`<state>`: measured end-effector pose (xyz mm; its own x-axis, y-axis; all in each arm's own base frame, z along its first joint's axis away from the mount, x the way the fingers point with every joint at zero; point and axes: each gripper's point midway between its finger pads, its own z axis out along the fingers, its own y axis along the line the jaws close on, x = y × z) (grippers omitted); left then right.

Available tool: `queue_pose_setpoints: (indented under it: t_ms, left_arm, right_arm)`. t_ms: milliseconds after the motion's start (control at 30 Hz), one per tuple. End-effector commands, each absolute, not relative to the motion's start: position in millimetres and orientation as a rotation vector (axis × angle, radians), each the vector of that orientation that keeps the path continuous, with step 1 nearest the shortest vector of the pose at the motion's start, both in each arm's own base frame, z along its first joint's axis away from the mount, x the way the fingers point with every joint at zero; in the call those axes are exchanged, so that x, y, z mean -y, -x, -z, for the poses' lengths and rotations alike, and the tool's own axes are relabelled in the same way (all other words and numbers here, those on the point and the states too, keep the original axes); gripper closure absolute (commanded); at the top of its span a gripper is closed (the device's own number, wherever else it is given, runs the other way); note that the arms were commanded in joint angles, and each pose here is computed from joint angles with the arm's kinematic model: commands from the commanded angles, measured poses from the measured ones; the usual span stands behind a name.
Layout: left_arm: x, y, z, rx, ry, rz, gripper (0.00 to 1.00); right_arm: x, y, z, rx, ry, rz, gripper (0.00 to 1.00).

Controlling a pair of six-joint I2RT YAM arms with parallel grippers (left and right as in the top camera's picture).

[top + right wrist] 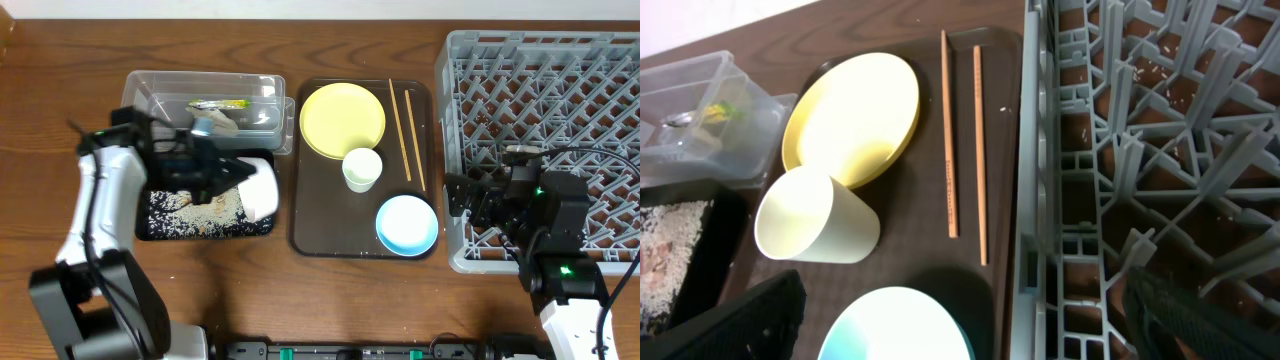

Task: Sort waste into correct bins and load items into the dishwasher rack
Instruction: 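Carry the pink bowl right and set it on the brown tray, then reach the left gripper to the white cup and grasp it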

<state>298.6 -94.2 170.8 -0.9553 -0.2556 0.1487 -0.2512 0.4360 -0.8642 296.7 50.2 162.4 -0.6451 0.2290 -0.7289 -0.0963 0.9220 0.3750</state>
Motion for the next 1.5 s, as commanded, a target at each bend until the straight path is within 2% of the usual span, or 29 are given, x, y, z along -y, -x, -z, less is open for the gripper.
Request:
queue_pose_setpoints:
  t_ms: [0,167,467,867,900,967,1033,1200,1467]
  left_arm:
    - [107.4,-287.3,-151.8,-2.849,0.329,1.276,0.95]
    - [134.1,-279.1,-122.5,-3.007,0.094,0.875,0.94]
    - [189.4,-279.7,-109.6,-2.935,-0.260,0.535,0.94]
    - [253.0,-263.1,-91.2,-2.896,-0.438,0.521,0.93]
    - [255.0,-260.8,-91.1,-2.897,-0.450,0.522,0.90]
    - [258.1,-257.5,-91.2,-2.899,-0.461,0.526,0.73]
    - [260.3,-255.6,-91.6,-2.902,-0.461,0.538,0.64]
    - [268.7,-253.9,-104.3,-2.902,-0.461,0.637,0.57]
    - [258.3,-271.0,-153.4,-2.887,-0.375,0.650,0.49]
  right_arm:
    - [-49.9,-301.5,-165.9,-2.220,-0.083,-0.486,0.01]
    - [-51.2,-301.9,-157.1,-2.253,-0.089,-0.498,0.01]
    - [-51.2,-302.4,-154.7,-2.261,-0.091,-0.499,0.01]
    - [-51.2,-302.5,-154.8,-2.260,-0.091,-0.499,0.01]
    - [-51.2,-302.5,-154.8,-2.260,-0.091,-0.499,0.01]
    - [-51.2,-302.5,-154.9,-2.260,-0.091,-0.498,0.01]
    - [-51.0,-302.7,-155.2,-2.260,-0.117,-0.510,0.01]
    - [-50.9,-306.7,-160.5,-2.235,-0.193,-0.549,0.01]
    - [-63.8,-310.3,-178.0,-2.184,-0.122,-0.630,0.04]
